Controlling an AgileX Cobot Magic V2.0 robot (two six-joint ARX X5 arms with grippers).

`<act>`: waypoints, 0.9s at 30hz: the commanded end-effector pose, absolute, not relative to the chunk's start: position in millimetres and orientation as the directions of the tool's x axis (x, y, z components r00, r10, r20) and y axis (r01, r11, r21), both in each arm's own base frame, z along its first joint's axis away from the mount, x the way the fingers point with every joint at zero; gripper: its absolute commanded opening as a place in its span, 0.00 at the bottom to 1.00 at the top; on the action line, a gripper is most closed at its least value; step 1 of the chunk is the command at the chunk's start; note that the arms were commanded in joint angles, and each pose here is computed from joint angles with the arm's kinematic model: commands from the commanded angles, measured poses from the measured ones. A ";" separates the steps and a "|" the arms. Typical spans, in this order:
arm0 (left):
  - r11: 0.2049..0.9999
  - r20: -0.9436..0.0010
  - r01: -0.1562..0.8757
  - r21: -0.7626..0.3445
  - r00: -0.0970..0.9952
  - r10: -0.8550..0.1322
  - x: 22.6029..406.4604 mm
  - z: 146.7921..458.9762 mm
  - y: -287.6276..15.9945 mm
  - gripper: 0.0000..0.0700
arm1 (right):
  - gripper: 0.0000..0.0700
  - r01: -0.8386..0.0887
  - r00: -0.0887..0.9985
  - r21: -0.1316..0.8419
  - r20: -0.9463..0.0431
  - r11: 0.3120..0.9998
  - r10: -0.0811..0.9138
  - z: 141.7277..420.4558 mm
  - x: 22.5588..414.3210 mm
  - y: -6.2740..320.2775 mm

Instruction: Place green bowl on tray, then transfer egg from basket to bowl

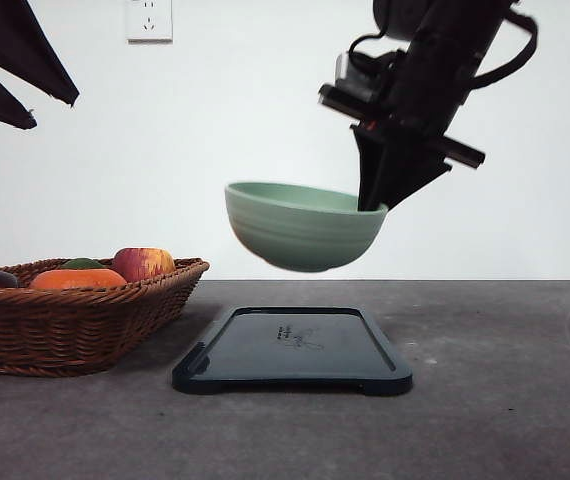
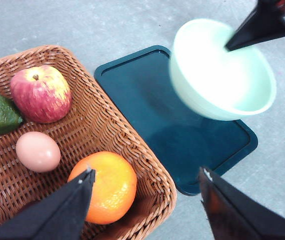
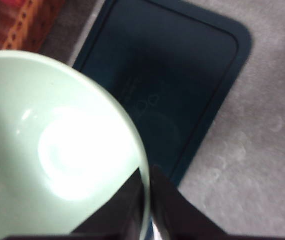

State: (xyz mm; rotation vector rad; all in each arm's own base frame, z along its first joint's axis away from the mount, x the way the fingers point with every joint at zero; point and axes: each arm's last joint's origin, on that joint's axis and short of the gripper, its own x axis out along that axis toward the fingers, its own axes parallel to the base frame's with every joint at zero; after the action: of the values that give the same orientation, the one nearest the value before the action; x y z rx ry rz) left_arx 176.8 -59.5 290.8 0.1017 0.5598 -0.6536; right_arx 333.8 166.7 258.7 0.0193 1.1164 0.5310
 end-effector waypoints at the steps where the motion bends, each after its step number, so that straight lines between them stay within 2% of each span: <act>1: 0.791 -0.508 0.607 -0.078 0.658 -0.555 178.5 296.3 -60.8 0.61 | 0.00 -0.387 0.325 0.286 -0.847 0.876 0.420 254.1 344.2 174.0; 10: 0.791 -0.509 0.606 -0.078 0.658 -0.555 178.6 296.2 -60.8 0.61 | 0.00 -0.371 0.274 0.281 -0.877 0.885 0.394 233.4 374.7 188.7; 17: 0.791 -0.509 0.606 -0.078 0.658 -0.555 178.6 296.2 -60.8 0.61 | 0.00 -0.350 0.226 0.264 -0.908 0.899 0.354 211.0 381.4 191.0; 22: 0.792 -0.509 0.606 -0.078 0.658 -0.554 178.6 296.2 -60.8 0.61 | 0.00 -0.362 0.216 0.245 -0.917 0.899 0.337 204.9 382.5 191.1; 24: 0.792 -0.509 0.606 -0.078 0.658 -0.554 178.6 296.2 -60.8 0.61 | 0.07 -0.366 0.219 0.246 -0.915 0.898 0.340 205.1 382.8 191.4; 27: 0.792 -0.509 0.605 -0.081 0.658 -0.554 178.6 296.2 -60.8 0.61 | 0.35 -0.367 0.218 0.254 -0.912 0.895 0.348 207.1 382.4 191.4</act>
State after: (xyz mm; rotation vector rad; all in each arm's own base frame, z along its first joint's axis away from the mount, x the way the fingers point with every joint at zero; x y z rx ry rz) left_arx 176.8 -59.6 290.7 0.1014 0.5606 -0.6536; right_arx 378.4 186.6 207.2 -0.0109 1.2685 0.4787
